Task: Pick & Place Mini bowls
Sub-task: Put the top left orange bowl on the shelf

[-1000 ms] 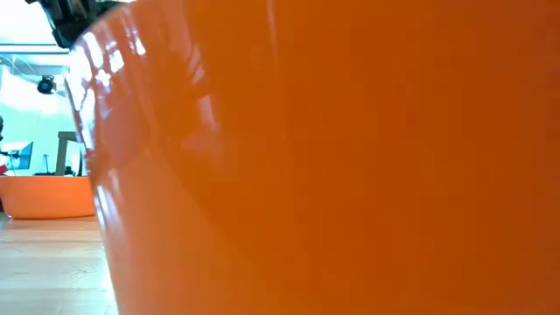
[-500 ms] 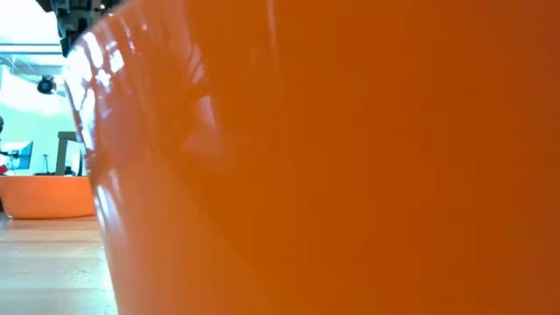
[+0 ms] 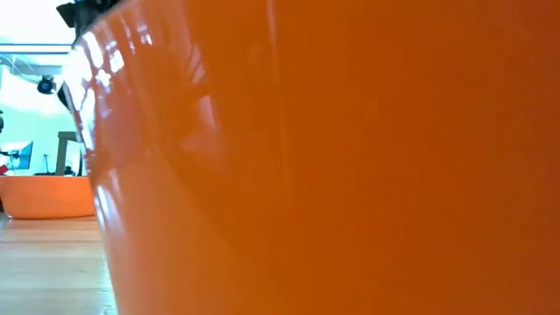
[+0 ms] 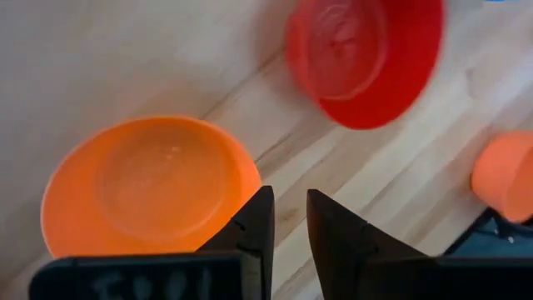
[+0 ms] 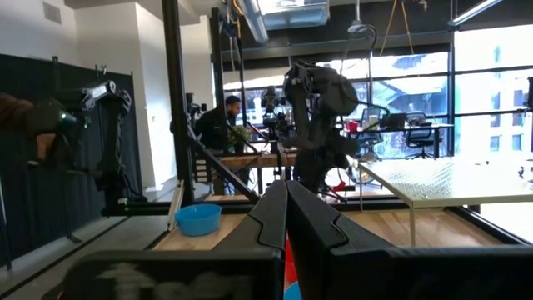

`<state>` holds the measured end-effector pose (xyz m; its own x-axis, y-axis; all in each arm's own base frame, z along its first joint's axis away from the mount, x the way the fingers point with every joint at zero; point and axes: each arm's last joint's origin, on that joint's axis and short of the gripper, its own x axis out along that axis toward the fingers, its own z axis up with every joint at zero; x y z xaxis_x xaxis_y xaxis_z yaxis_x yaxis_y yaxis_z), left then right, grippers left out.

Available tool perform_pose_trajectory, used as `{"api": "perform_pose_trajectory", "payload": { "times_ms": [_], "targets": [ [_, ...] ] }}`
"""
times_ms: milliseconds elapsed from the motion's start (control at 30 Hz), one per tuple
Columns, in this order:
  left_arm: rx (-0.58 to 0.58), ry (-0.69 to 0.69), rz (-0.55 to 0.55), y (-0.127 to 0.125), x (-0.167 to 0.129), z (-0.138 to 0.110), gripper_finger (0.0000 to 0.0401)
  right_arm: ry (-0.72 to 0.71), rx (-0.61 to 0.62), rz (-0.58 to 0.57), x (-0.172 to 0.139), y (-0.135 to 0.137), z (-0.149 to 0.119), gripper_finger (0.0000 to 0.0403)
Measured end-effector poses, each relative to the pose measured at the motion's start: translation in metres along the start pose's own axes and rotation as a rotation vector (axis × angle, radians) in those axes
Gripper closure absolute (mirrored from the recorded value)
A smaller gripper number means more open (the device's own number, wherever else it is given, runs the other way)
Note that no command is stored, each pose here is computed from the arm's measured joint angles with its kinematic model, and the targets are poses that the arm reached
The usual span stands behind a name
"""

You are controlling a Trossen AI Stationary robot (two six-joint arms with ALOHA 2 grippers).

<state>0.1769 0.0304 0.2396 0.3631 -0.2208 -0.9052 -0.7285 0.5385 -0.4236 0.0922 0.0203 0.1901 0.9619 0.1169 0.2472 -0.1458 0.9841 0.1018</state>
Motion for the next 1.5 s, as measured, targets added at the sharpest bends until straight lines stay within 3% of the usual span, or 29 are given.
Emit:
{"api": "perform_pose_trajectory", "payload": {
  "times_ms": [133,367,1500],
  "targets": [
    [-0.078,0.043,0.047,0.005,0.016,0.002,0.0334,0.000,0.000,0.000,0.000,0.000,0.000,0.0394],
    [-0.089,0.035,0.055,0.011,0.039,0.006,0.0334,0.000,0.000,0.000,0.000,0.000,0.000,0.0394],
    [-0.109,0.119,0.133,0.015,0.076,0.018,0.0340,-0.001,-0.002,0.000,0.000,0.000,0.000,0.0394]
  ]
}}
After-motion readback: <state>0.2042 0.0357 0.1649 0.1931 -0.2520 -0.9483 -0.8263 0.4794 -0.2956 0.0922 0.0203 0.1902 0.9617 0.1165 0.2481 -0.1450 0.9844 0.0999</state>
